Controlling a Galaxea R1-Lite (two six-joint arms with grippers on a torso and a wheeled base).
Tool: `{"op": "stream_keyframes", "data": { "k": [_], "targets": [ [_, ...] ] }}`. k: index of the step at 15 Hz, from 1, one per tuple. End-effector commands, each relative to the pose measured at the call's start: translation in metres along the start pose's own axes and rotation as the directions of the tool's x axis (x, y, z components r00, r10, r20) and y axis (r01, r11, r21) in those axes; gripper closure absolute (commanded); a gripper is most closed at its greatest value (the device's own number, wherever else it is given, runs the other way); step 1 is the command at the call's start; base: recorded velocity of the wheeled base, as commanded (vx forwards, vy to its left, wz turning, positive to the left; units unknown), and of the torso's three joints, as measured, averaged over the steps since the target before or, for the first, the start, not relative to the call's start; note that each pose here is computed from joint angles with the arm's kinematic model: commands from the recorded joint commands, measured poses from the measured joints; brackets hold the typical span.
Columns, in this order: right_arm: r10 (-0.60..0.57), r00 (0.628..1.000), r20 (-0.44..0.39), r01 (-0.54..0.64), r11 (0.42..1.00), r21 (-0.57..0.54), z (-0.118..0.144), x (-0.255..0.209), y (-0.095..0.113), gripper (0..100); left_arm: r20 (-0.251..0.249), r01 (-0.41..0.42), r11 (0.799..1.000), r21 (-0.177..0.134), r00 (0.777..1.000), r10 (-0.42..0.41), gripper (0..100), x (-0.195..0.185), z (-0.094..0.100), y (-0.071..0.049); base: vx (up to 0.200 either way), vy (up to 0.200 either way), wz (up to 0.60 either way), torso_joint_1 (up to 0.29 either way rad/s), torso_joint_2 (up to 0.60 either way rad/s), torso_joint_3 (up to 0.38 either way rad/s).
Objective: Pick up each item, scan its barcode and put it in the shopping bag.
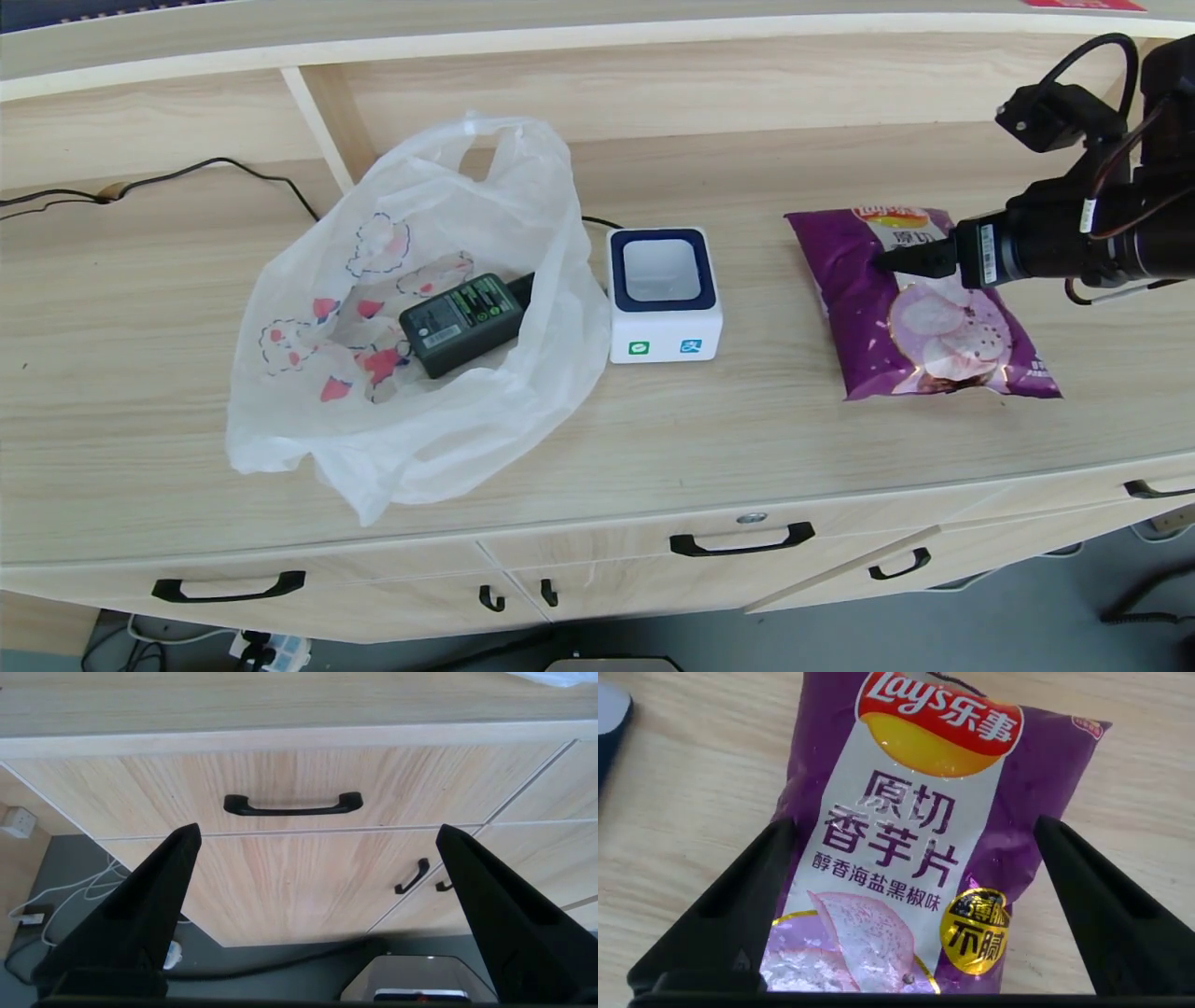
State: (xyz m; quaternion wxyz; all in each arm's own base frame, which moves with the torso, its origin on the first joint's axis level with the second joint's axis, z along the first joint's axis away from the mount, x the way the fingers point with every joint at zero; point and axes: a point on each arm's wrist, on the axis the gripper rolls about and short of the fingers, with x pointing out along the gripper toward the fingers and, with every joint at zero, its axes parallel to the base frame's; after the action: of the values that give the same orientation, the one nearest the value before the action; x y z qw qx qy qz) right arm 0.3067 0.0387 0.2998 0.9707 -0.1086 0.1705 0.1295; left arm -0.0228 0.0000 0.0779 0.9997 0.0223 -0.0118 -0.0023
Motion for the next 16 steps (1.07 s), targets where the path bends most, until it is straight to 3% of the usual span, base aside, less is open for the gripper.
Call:
{"op": "stream_keyframes", "data": {
  "k": [1, 5, 10, 16],
  "targets": [
    [-0.015, 1.000, -0.027, 0.015, 1.000, 0.002, 0.001, 0.002, -0.001, 0, 0.000, 0.001, 1.000, 0.000, 1.000, -0.001, 0, 0.000, 0.000, 0.000, 0.000, 0.000, 0.00, 0.000, 0.00, 0.000],
    [-0.066, 0.996, -0.065, 0.068, 0.997, 0.029, 0.003, 0.007, -0.002, 0, 0.000, 0.000, 1.000, 0.000, 1.000, 0.000, 0, 0.000, 0.000, 0.000, 0.000, 0.000, 0.00, 0.000, 0.00, 0.000],
    [-0.041, 0.991, -0.129, 0.057, 0.991, 0.120, 0.014, -0.003, 0.008, 0, 0.000, 0.000, 1.000, 0.000, 1.000, 0.000, 0, 0.000, 0.000, 0.000, 0.000, 0.000, 0.00, 0.000, 0.00, 0.000],
    [-0.025, 0.984, -0.175, 0.048, 0.990, 0.130, 0.013, 0.006, 0.010, 0, 0.001, -0.001, 1.000, 0.004, 1.000, 0.001, 0, 0.000, 0.000, 0.000, 0.000, 0.000, 0.00, 0.000, 0.00, 0.000]
  ]
}}
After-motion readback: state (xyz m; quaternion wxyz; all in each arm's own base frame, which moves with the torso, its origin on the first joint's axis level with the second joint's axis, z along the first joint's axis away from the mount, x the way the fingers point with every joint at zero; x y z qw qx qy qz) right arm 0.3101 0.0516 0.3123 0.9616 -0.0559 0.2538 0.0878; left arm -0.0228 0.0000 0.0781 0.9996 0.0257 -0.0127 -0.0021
